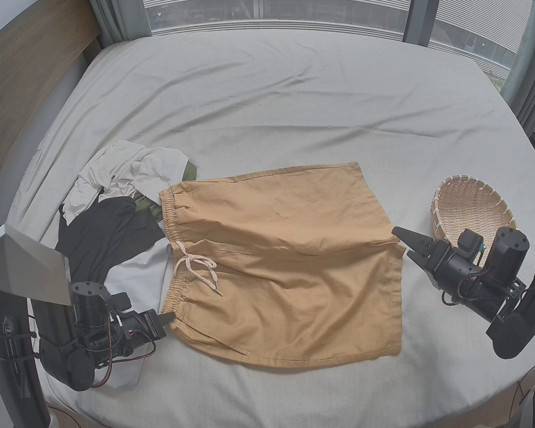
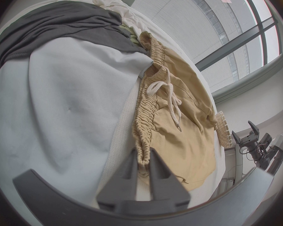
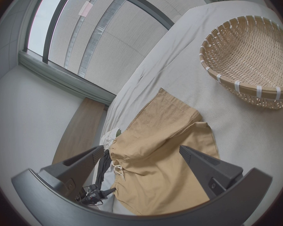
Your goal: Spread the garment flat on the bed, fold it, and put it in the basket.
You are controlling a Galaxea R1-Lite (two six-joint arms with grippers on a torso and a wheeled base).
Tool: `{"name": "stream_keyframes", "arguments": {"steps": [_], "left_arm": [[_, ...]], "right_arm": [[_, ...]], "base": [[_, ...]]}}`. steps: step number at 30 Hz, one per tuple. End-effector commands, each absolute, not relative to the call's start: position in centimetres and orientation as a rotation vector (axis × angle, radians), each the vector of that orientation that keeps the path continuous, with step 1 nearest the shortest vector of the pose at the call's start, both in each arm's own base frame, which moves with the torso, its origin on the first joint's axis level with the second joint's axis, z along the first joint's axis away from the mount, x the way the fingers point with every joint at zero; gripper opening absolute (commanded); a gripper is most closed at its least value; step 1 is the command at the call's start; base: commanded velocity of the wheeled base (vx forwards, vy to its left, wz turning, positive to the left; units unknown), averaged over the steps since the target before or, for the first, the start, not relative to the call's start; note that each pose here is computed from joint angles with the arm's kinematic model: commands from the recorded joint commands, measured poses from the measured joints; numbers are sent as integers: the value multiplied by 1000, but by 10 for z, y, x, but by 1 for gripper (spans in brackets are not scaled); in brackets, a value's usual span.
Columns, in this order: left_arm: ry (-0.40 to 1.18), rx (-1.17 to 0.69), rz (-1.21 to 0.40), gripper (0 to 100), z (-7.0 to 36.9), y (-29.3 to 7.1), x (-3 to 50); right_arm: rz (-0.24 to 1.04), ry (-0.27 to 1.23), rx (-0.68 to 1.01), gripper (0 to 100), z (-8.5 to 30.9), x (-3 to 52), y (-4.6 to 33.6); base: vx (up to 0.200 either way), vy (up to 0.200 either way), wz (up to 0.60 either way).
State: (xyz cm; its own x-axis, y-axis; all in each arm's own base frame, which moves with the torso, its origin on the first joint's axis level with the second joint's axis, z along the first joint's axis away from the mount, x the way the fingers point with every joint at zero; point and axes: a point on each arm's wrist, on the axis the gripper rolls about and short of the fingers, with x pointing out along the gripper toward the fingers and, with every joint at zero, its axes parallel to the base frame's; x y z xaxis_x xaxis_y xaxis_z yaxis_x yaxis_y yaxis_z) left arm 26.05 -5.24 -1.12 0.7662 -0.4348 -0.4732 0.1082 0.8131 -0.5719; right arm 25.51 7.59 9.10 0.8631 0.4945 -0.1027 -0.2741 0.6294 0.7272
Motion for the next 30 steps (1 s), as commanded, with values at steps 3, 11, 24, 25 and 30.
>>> {"name": "stream_keyframes", "arguments": {"steps": [3,11,24,25,30], "left_arm": [[637,-549,-316,0,-6,-52,253],[624,-548,-318,0,0,-52,250],[624,-541,-327,0,0,-54,250],[627,-542,-326,0,0,-54,250],[626,-542,-323,0,0,-54,250]], "right_arm": [[380,446,644,100,56,239,66],[304,599,553,100,23,226,54],[266,758,471,100,-7,212,47],[279,772,463,100,-8,209,51],[312,808,444,100,-14,206,61]], "base": [[0,0,0],[0,0,0],[0,0,0],[0,0,0],[0,0,0]]}}
